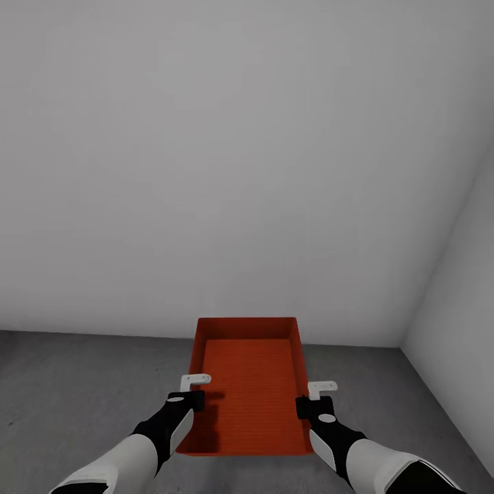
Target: Move the two storage containers from the living room to the garage. In the garage, place one container on the floor and stack the other container on top of it (either order is fine).
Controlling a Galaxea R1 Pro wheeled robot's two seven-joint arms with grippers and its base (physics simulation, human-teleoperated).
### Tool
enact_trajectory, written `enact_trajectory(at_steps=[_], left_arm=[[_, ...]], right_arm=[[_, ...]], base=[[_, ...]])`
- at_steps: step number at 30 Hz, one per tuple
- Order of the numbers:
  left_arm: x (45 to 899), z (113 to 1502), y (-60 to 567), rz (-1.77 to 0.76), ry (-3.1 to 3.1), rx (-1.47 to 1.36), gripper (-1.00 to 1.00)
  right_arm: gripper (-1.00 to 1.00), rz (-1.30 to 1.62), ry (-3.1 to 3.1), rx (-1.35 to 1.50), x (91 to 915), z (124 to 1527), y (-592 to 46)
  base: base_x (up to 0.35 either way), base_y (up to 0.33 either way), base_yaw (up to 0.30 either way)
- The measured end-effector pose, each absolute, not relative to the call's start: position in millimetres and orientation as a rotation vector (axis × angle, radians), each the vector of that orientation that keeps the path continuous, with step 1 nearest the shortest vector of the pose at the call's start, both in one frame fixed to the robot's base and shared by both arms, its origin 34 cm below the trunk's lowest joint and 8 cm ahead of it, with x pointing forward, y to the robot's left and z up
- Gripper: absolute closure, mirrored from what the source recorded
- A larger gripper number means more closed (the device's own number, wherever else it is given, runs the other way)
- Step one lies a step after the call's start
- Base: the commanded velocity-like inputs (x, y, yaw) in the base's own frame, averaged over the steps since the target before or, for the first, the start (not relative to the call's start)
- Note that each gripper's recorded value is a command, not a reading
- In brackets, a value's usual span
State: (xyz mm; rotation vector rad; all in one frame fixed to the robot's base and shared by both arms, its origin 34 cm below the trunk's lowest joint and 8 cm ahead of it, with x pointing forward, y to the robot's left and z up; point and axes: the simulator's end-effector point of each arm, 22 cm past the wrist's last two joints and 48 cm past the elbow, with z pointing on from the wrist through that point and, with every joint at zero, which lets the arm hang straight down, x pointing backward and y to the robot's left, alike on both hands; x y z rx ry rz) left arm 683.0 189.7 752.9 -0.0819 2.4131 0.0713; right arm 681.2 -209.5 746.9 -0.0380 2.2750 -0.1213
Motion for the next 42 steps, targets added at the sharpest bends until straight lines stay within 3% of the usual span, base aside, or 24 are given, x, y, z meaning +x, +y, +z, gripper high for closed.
enact_trajectory(at_steps=[42], left_arm=[[675.2,660.3,189.7,0.075,2.479,-0.081,1.00]], right_arm=[[1.00,-0.123,2.341,-0.044,673.2,654.7,-209.6]], base=[[0.000,0.000,0.000]])
